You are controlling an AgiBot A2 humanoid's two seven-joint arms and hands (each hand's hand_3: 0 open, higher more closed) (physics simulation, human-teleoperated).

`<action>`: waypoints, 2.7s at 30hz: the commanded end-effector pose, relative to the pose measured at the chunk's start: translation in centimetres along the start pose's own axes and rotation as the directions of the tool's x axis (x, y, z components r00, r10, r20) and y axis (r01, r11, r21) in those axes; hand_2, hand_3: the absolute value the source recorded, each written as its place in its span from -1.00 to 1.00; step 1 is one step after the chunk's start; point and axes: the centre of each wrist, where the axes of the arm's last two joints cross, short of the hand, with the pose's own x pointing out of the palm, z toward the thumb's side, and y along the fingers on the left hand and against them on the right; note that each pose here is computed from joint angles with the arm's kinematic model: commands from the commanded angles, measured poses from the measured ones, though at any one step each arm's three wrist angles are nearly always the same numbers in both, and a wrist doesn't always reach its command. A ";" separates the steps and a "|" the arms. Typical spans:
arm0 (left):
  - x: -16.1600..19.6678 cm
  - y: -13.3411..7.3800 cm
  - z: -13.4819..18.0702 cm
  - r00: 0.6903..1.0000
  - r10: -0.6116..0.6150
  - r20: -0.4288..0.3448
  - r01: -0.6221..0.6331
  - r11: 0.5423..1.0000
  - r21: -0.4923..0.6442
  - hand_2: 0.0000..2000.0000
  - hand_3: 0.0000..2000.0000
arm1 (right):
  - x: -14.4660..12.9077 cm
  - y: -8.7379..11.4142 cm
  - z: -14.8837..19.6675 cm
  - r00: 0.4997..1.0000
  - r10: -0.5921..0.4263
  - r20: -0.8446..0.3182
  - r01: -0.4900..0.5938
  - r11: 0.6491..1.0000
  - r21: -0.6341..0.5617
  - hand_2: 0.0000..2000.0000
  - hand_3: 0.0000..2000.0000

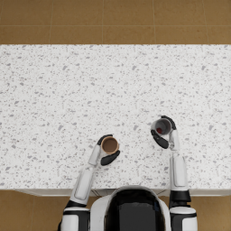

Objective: Pick up two cups and pour the berry on the right into the cup on the left

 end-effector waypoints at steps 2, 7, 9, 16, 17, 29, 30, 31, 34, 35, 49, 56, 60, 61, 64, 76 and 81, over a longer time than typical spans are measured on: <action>1.4 2.6 1.1 0.999 -0.022 -0.028 0.024 0.998 0.057 1.00 0.28 | 3.0 0.0 3.3 0.993 0.105 -0.060 -0.112 0.986 -0.127 1.00 0.28; 1.7 5.2 1.4 0.987 -0.001 -0.158 0.013 0.997 0.072 1.00 0.28 | 3.6 -1.1 4.0 0.975 0.096 -0.201 -0.128 0.980 -0.150 1.00 0.28; 1.9 5.8 1.1 0.976 -0.005 -0.216 0.018 0.998 0.060 1.00 0.28 | 4.1 -1.3 4.6 0.962 0.093 -0.258 -0.140 0.976 -0.169 1.00 0.28; 2.3 7.3 0.7 0.954 -0.005 -0.301 0.018 0.999 0.042 1.00 0.28 | 5.2 -2.1 6.4 0.892 0.057 -0.448 -0.173 0.959 -0.224 1.00 0.28; 2.3 7.4 0.7 0.953 -0.006 -0.303 0.020 0.999 0.041 1.00 0.28 | 5.3 -2.0 6.6 0.879 0.051 -0.474 -0.179 0.956 -0.230 1.00 0.28; 2.8 8.2 -0.4 0.953 -0.028 -0.300 0.027 1.000 -0.006 1.00 0.28 | 7.0 -2.0 9.9 0.680 -0.107 -0.725 -0.208 0.921 -0.331 1.00 0.28; 2.6 8.8 0.2 0.955 -0.013 -0.298 0.018 1.000 0.015 1.00 0.28 | 6.9 -1.9 10.0 0.658 -0.123 -0.743 -0.204 0.920 -0.334 1.00 0.28; 2.7 8.3 -0.5 0.954 -0.026 -0.299 0.025 1.000 -0.008 1.00 0.28 | 7.0 -1.9 10.1 0.636 -0.136 -0.759 -0.205 0.919 -0.337 1.00 0.28; 2.7 8.7 -0.1 0.955 -0.021 -0.297 0.023 1.000 0.005 1.00 0.28 | 7.1 -1.7 9.9 0.562 -0.162 -0.811 -0.204 0.923 -0.326 1.00 0.28; 2.8 8.6 -0.1 0.955 -0.021 -0.297 0.024 1.000 0.005 1.00 0.28 | 7.1 -1.7 10.0 0.539 -0.175 -0.824 -0.203 0.922 -0.328 1.00 0.28; 3.1 8.6 -0.8 0.956 -0.040 -0.290 0.034 0.999 -0.026 1.00 0.28 | 7.8 -1.2 11.3 0.165 -0.340 -0.926 -0.184 0.912 -0.368 1.00 0.28; 2.9 9.4 -0.5 0.958 -0.032 -0.285 0.028 0.999 -0.020 1.00 0.28 | 8.7 -1.1 11.0 -0.037 -0.371 -0.928 -0.197 0.913 -0.357 1.00 0.28; 2.9 9.6 -0.5 0.959 -0.027 -0.282 0.023 1.000 -0.018 1.00 0.28 | 8.7 -1.2 11.0 -0.147 -0.384 -0.912 -0.182 0.916 -0.357 1.00 0.28; 3.0 9.1 -1.1 0.958 -0.037 -0.283 0.027 0.999 -0.040 1.00 0.28 | 8.5 -1.2 11.0 -0.163 -0.385 -0.908 -0.176 0.917 -0.357 1.00 0.28; 3.0 9.2 -1.1 0.959 -0.034 -0.281 0.024 0.999 -0.040 1.00 0.28 | 8.6 -1.2 10.9 -0.185 -0.385 -0.904 -0.175 0.918 -0.355 1.00 0.28; 2.7 9.7 -0.2 0.961 -0.012 -0.277 0.011 1.000 -0.007 1.00 0.28 | 8.3 -1.0 11.2 -0.296 -0.397 -0.869 -0.143 0.918 -0.371 1.00 0.28; 2.8 9.2 -0.9 0.961 -0.022 -0.276 0.014 0.999 -0.032 1.00 0.28 | 8.3 -1.0 10.5 -0.323 -0.371 -0.871 -0.144 0.929 -0.342 1.00 0.28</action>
